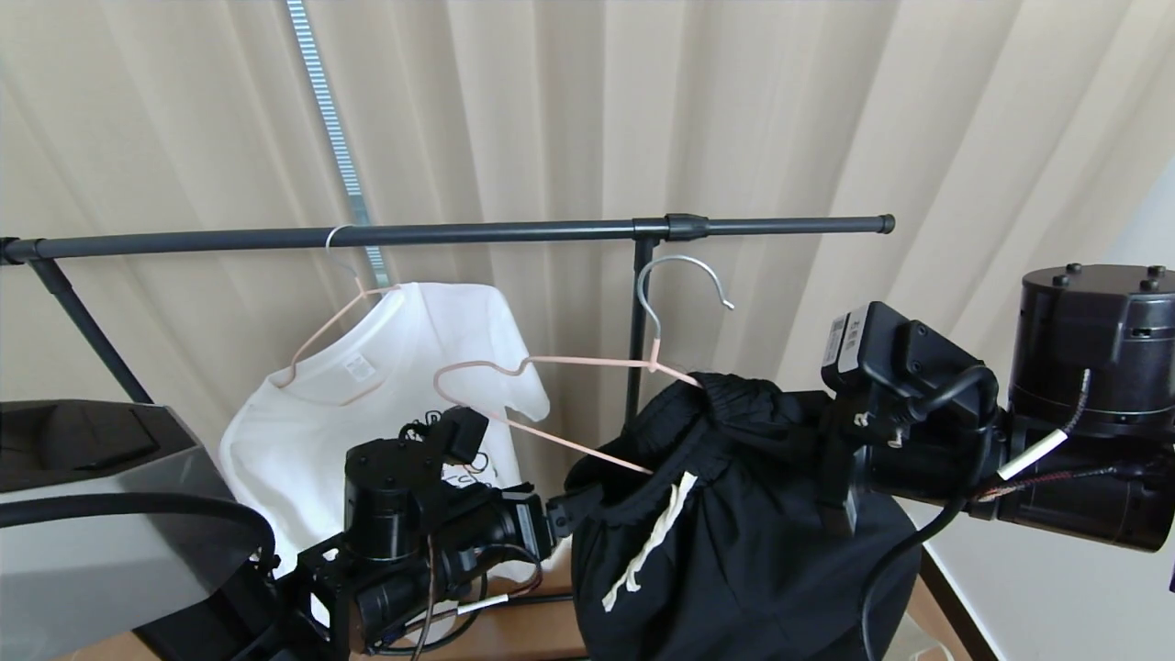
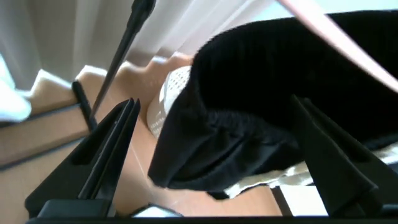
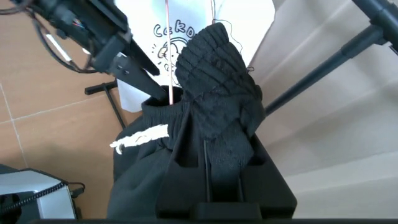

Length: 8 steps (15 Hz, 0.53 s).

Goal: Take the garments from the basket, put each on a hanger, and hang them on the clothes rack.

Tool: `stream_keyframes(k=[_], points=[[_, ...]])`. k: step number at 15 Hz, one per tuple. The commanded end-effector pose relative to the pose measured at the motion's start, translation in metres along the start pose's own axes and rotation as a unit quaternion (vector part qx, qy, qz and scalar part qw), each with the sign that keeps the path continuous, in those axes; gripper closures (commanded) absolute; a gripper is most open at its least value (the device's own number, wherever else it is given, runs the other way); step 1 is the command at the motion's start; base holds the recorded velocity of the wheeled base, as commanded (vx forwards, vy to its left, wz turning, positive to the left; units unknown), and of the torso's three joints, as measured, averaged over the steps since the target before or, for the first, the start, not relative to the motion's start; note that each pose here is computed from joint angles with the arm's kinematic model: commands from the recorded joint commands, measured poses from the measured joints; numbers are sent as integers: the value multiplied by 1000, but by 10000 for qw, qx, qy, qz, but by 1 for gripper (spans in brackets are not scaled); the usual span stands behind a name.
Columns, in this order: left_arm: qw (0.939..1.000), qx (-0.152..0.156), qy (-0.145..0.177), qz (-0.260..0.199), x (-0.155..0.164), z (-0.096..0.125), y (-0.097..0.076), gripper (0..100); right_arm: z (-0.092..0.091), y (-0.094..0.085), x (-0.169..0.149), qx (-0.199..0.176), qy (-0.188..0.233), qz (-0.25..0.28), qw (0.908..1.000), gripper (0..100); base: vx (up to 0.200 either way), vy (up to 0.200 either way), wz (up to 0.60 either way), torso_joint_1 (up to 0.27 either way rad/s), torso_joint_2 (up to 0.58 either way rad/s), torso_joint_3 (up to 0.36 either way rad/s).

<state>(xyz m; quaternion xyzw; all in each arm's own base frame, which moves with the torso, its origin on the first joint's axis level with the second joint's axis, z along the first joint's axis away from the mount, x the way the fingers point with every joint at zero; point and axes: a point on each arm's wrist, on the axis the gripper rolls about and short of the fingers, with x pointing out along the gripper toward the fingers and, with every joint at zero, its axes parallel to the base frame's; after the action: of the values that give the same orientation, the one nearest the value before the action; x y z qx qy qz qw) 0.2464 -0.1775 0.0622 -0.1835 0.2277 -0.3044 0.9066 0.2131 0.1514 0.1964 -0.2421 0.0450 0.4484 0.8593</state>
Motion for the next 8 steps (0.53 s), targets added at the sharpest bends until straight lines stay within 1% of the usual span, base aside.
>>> stream_keyframes(k=[1,4,5,7,8], points=[[9998,116,-70,-119,-13,-1,-6,0,-2,-4,6,54,40,-17,10000,100,0,0,0,0,0,0],[9998,94,-113,-167,-16,-6,-4,0,1,-5,3,223,-26,-68,9997,100,0,0,0,0,0,0],[9997,-3,-146,-170,-18,-7,-2,0,2,-8,2,266,-39,-116,9996,100,0,0,0,0,0,0],[9990,-360,-208,-140,-25,-10,6,0,3,-10,-1,293,-83,-169,9994,100,0,0,0,0,0,0],[9986,-459,-209,-127,-26,-12,10,0,4,-11,-3,295,-103,-179,9993,100,0,0,0,0,0,0]])
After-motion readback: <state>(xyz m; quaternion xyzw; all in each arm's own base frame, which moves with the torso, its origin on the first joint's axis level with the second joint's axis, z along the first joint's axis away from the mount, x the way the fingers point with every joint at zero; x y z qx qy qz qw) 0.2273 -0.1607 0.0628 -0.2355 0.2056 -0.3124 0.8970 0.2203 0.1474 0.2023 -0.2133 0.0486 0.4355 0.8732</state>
